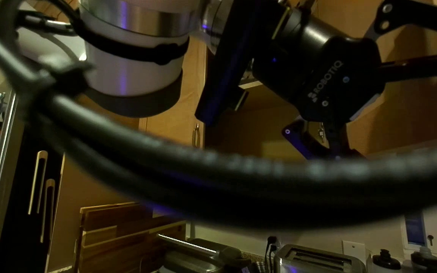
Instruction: Remove the fridge magnet from the bottom shelf of the open overhead cabinet, put the magnet on the left side of the fridge, and then close the cabinet door
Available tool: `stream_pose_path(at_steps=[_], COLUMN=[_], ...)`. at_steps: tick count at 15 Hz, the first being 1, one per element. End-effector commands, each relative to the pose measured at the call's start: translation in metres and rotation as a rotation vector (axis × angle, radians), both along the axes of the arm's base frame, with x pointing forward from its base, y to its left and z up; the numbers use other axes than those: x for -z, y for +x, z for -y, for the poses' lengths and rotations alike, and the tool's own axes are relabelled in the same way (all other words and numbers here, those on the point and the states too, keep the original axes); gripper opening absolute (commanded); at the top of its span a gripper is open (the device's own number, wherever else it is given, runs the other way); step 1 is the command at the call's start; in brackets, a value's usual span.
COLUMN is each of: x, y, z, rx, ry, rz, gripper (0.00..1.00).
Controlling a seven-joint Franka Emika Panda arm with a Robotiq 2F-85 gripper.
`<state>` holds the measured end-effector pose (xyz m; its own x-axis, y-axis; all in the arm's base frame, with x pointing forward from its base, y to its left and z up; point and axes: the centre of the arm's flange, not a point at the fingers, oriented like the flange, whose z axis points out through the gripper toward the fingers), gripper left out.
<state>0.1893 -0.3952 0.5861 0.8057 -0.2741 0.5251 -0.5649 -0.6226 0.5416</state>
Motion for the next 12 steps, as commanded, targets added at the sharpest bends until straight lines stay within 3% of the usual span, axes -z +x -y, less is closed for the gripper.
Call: stream_pose_path(at_steps=[1,7,12], x=[0.012,0.013,0.006], y=[0.003,0.010,0.018], z=[0.001,0.004,-0.018], rx=[-0.050,-0.104,-0.196], ry=[-0.042,-0.062,-0.108], rz=[0.005,0.019,0.023], gripper=[1.00,1.00,1.00])
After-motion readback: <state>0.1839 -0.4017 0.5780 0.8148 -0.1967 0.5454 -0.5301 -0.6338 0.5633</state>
